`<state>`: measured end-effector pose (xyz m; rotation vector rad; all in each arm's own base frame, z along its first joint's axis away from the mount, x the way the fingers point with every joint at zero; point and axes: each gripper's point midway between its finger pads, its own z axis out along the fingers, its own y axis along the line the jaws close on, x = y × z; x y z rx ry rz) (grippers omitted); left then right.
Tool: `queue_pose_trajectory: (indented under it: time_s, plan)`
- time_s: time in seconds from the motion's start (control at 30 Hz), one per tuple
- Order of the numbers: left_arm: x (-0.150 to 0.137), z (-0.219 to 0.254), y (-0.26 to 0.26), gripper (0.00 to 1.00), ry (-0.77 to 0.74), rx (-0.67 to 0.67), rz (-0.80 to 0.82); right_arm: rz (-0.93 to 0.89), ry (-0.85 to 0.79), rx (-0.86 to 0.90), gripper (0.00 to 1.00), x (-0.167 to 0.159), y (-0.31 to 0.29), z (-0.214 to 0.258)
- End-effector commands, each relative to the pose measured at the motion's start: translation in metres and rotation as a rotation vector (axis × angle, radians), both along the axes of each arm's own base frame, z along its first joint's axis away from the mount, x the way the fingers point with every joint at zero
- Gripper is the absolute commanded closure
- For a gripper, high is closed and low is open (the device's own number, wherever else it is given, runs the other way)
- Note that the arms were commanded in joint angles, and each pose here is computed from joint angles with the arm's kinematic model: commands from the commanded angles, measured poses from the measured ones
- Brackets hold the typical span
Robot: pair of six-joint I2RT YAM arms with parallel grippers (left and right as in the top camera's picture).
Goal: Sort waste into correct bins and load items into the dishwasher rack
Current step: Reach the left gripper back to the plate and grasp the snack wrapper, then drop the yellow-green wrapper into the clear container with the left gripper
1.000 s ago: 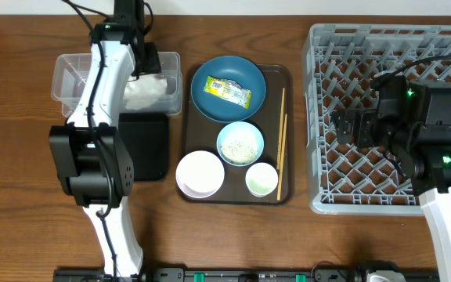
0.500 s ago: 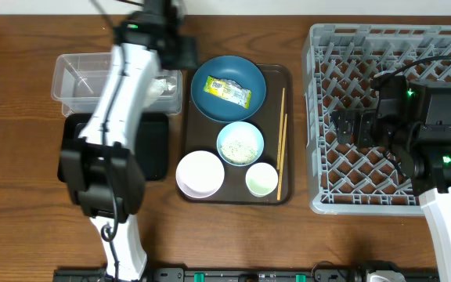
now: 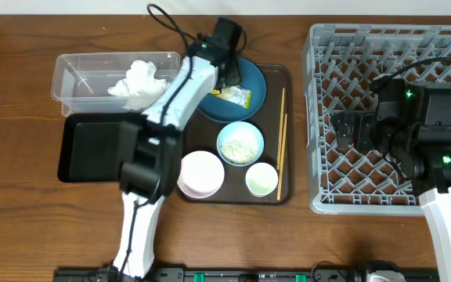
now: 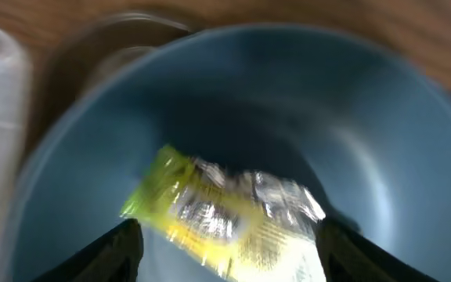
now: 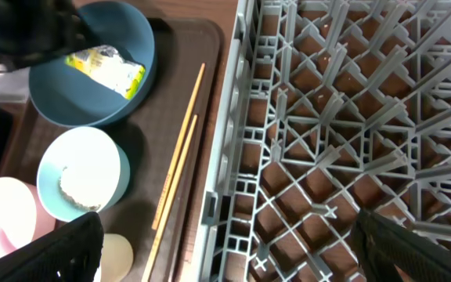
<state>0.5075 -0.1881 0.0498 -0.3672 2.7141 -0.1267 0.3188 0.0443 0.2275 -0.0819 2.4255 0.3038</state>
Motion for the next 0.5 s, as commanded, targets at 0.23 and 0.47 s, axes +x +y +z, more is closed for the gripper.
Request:
queue_pose_trajectory:
  time_s: [0.23, 0.47]
  plan:
    - [0.007, -0.038, -0.006, 0.22, 0.022, -0.013, 0.036, 0.005, 0.003, 0.000, 0.01, -0.003, 0.000, 0.004]
    - [-0.001, -0.040, -0.003, 0.87, 0.050, 0.005, 0.021, 0.005, 0.003, 0.000, 0.01, -0.003, 0.000, 0.004]
